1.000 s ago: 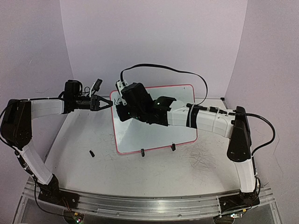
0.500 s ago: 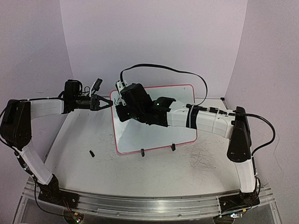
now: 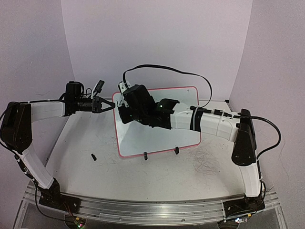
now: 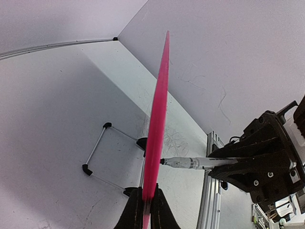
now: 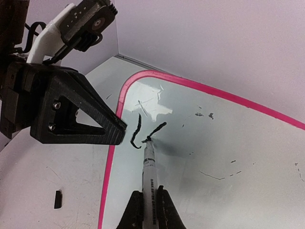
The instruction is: Write a sentence on the whiteboard
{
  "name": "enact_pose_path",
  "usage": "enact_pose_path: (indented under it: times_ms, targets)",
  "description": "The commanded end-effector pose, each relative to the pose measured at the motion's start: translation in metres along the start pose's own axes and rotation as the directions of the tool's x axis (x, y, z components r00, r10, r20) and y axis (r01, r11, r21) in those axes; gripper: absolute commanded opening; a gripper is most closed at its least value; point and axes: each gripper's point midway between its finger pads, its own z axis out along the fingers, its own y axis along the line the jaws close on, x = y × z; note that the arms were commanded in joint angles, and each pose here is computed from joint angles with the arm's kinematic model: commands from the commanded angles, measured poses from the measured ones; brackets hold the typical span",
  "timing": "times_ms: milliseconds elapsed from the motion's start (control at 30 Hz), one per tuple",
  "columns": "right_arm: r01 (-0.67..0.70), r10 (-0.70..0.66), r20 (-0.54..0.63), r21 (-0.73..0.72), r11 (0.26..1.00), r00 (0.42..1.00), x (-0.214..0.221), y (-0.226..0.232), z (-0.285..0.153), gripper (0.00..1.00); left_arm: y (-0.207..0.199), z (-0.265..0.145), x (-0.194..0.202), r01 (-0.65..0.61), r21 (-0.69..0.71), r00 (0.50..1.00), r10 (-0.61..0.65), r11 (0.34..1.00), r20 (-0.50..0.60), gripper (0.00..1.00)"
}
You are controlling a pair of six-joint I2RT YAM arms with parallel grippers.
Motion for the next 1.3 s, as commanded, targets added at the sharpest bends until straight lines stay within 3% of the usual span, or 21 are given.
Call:
enact_pose_path:
  times_ms: [0,1267]
  targets:
    - [-0.017,0.017,-0.003,0.018,1.0,1.0,0.0,-0.004,-0.003,0.0,-0.024,-0.007,-0.015,-0.054,0.046,0.998,0.053,0.998,0.024,0.0]
    - [-0.043,0.043,-0.132,0.003,0.999,0.99,0.051,0.0,-0.002,0.0,-0.028,-0.008,-0.016,-0.062,0.05,0.998,0.061,0.997,0.027,0.0]
